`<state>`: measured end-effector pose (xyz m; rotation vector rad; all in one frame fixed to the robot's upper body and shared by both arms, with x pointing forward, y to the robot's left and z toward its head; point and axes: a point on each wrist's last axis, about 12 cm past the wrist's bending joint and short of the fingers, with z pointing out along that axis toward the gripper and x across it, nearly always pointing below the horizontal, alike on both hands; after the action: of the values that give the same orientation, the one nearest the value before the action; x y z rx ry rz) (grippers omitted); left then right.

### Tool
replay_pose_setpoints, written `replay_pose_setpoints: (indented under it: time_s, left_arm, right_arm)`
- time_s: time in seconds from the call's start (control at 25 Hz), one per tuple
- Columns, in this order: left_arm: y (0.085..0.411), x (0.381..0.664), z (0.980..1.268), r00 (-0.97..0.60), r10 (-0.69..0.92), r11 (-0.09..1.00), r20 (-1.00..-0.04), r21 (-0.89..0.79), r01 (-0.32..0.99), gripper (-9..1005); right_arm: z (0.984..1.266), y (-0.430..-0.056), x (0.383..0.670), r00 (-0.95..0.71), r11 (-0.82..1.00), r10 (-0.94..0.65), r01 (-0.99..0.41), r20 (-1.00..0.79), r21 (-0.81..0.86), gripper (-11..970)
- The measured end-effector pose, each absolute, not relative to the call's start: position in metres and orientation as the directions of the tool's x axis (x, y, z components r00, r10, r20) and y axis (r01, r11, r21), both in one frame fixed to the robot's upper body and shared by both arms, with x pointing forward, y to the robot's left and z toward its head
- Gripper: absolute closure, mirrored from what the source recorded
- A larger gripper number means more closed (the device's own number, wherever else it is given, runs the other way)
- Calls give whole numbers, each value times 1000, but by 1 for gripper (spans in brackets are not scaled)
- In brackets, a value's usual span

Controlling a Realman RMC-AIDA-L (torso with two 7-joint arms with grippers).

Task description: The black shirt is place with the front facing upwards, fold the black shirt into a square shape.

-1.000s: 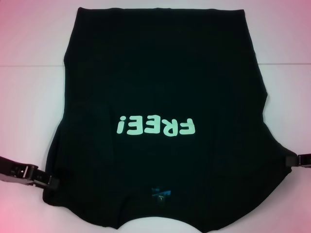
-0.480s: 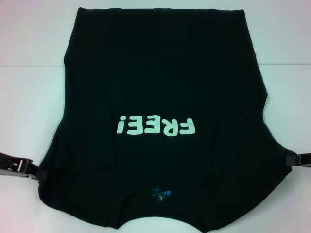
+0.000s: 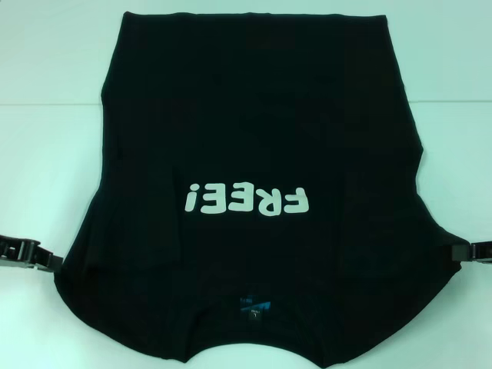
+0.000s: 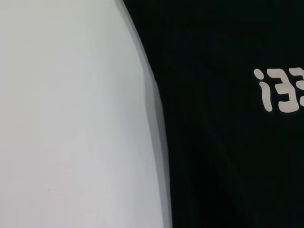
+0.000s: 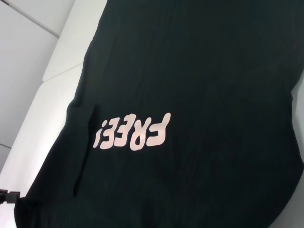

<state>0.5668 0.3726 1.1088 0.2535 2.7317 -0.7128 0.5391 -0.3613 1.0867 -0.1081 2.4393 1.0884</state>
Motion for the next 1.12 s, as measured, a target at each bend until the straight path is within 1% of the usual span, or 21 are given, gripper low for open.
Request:
replay_pose_setpoints:
  time_s: [0.32,0.52,0.6,0.72,0.84,1.12]
  left_arm:
    - [373,566,1110,-935,93,858,-343,-448,250,893]
    - [381,563,1111,-940,59,876,-335,-435,210,889]
    - [390,560,1116,-941,30,893,-338,-413,177,829]
    - [395,557,1118,-941,15,900,-338,-405,159,738]
    - [397,553,1119,-946,1,900,-325,-413,142,512]
    - [392,550,1115,-964,-15,882,-267,-457,113,259]
  right_arm:
    - [1088,-359,542,-887,683,112,-259,-448,683,939]
    - [1088,-359,542,-887,682,111,-260,-448,684,938]
    - [1088,-359,542,-887,682,110,-261,-449,683,939]
    - [1088,-359,542,-886,683,108,-263,-451,682,939]
    - [1087,-358,542,-885,684,105,-267,-453,679,939]
    - [1084,-360,539,-882,688,97,-276,-462,671,938]
